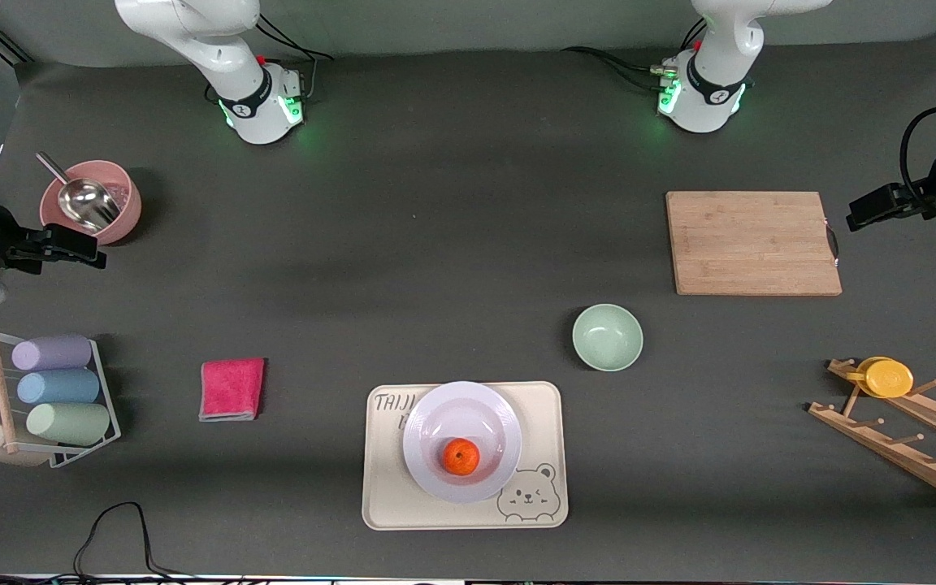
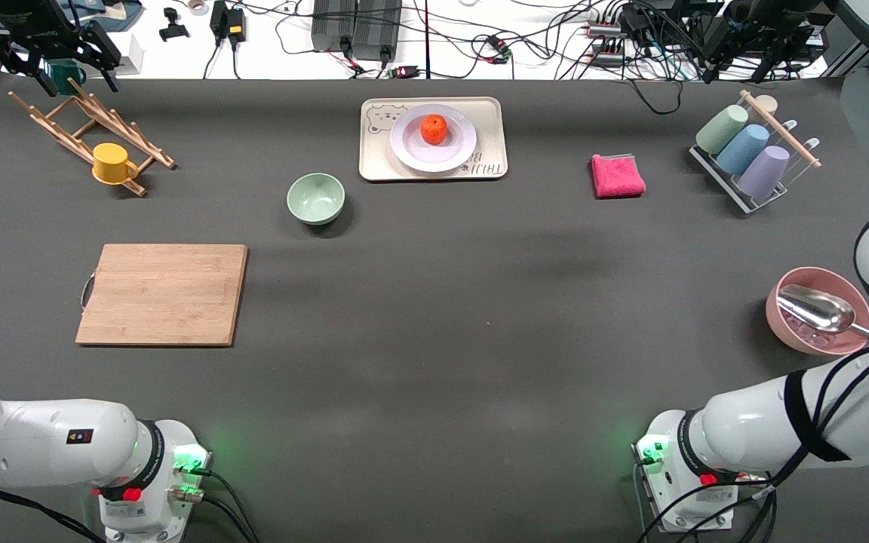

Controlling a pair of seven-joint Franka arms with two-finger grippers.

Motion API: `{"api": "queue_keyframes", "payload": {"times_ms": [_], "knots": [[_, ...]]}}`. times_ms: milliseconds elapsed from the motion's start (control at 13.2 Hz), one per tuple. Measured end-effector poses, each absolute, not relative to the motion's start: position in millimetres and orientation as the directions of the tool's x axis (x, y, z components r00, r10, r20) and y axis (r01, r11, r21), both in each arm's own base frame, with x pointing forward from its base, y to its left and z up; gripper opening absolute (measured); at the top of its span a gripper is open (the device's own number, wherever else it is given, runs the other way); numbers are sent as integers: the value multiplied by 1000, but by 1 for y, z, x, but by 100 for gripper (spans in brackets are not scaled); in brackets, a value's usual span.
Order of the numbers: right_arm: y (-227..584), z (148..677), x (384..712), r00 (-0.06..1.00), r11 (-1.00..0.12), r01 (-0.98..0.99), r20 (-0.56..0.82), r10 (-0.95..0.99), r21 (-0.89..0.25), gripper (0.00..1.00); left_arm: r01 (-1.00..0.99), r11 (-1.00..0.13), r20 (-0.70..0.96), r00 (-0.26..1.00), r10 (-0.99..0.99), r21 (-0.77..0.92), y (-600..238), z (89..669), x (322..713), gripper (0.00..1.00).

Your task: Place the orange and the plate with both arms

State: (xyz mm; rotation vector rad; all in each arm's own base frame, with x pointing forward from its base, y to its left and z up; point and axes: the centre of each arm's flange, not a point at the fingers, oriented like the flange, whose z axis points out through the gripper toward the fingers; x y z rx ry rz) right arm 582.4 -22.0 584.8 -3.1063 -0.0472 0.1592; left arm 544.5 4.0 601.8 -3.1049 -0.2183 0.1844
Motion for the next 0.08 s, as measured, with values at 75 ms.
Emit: {"api": "queue_keyframes", "payload": {"times_ms": [75], "knots": [[-23,585,582,994,-999,29,-102,31,-22,100,138,-990,-116,983,141,-32,4,602,545,100]]}}
